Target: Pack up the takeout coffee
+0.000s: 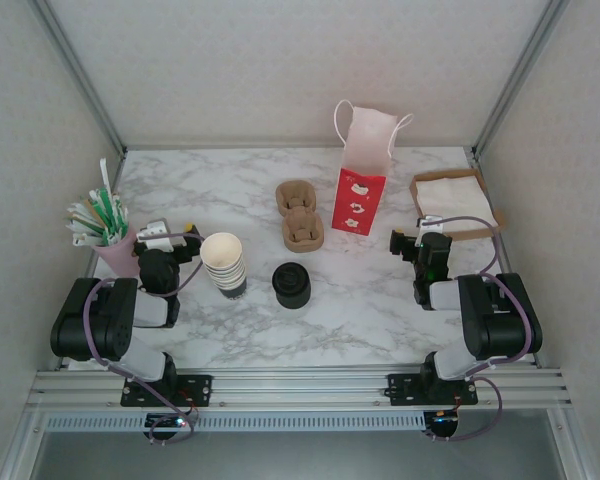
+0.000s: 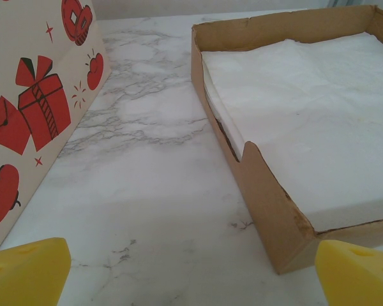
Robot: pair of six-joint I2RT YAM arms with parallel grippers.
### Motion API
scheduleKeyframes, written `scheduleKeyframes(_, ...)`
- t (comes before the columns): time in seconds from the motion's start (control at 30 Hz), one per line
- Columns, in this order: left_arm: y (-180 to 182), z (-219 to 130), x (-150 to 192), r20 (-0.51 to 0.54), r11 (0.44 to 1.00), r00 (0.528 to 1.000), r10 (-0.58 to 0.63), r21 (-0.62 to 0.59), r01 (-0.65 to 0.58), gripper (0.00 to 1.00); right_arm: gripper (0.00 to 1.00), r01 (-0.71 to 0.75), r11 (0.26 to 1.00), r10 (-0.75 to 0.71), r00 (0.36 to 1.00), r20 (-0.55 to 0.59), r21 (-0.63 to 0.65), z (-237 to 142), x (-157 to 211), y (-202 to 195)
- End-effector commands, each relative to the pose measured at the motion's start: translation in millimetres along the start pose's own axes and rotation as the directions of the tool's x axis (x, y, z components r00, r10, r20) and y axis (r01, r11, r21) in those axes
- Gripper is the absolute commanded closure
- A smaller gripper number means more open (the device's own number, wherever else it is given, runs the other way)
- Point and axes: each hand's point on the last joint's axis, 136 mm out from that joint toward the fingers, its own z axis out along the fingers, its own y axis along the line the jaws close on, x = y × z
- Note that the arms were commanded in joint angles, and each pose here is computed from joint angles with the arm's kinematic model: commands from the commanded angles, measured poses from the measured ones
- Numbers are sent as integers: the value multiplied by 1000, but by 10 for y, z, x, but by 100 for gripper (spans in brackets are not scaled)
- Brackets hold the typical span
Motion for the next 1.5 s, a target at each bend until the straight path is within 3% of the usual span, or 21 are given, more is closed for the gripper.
scheduleKeyframes(0.0,54,33,-155,44,999,999,-30,-32,31,1,1,9,1000,-9,1000,13,-8,29,-61,13)
scheduleKeyframes(0.13,193,32,-306,30,989,997,-66,-134,70,1,1,-11,999,9,1000,25,53,-47,-201,-82)
scheduleKeyframes(0.37,217,-142,-486,67,974,985,-159,-150,168,1,1,-46,995,46,999,2,86,-315,-512,-108)
scheduleKeyframes(0.83,-193,-473,-1164,138,940,930,-341,50,337,1,1,-241,961,255,962,-98,132,-1083,-1124,-205)
scheduleKeyframes(0.97,-280,-569,-1382,142,926,916,-375,103,363,1,1,-254,963,265,952,-154,89,-1222,-1188,-119)
scheduleKeyframes(1.23,-343,-951,-1989,191,882,865,-464,187,432,1,1,-336,942,330,931,-157,-15,-1525,-1320,20)
scheduleKeyframes(1.37,-394,-1090,-2210,131,850,846,-517,195,489,1,1,-427,902,429,872,-237,64,-1601,-1233,-22)
scheduleKeyframes(1.47,-424,-1226,-2360,72,825,830,-553,186,533,1,1,-447,894,415,856,-309,-39,-1673,-1285,182)
